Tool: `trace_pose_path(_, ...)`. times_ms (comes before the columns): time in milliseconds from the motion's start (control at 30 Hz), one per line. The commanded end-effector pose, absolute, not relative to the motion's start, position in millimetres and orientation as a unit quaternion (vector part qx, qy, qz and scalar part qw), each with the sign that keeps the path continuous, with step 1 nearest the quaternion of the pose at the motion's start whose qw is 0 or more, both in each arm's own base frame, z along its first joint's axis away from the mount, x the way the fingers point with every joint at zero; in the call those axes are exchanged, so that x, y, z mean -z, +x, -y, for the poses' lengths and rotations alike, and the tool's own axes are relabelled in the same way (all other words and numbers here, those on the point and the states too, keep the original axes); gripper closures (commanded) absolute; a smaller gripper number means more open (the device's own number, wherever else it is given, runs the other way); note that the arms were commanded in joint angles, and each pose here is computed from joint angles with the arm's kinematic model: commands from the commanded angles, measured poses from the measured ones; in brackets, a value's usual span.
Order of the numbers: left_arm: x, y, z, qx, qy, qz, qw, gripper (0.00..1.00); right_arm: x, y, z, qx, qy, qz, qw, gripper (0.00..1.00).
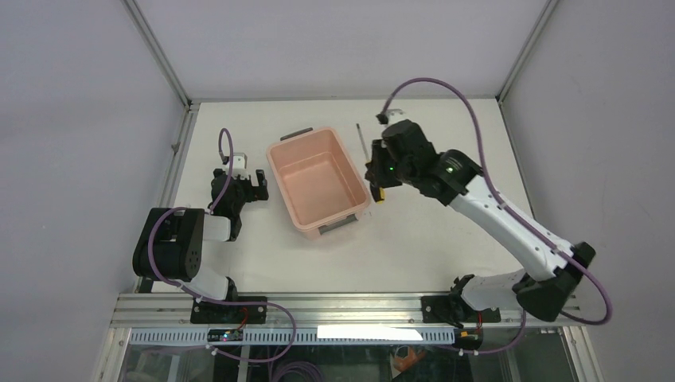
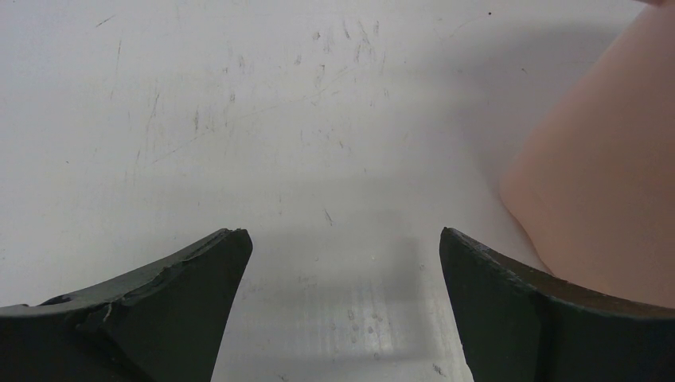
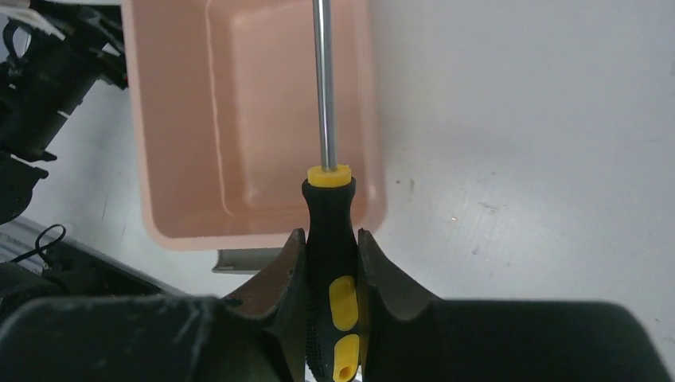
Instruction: Put the screwdriver in the bin
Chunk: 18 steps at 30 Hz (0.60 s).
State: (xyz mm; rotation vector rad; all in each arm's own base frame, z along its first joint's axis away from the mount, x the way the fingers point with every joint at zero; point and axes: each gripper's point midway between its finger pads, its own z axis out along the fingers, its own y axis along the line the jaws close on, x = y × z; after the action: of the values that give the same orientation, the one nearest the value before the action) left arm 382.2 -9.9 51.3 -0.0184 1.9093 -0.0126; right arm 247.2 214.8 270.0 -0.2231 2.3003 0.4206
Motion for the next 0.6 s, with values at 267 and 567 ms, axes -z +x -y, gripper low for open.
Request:
trace_pose_path(267, -78.6, 393.9, 16.2, 0.020, -0.009, -0.791, 0.611, 0.01, -235.5, 296.0, -352.2, -0.198, -0.113, -0.896, 0.381, 0.95)
trace_pose_path(567, -78.7, 393.9, 16.3, 0.020, -0.009, -0.791, 0.611, 0.01, -149.5, 315.6, -376.8, -0.148, -0.083, -0.923, 0.346, 0.86)
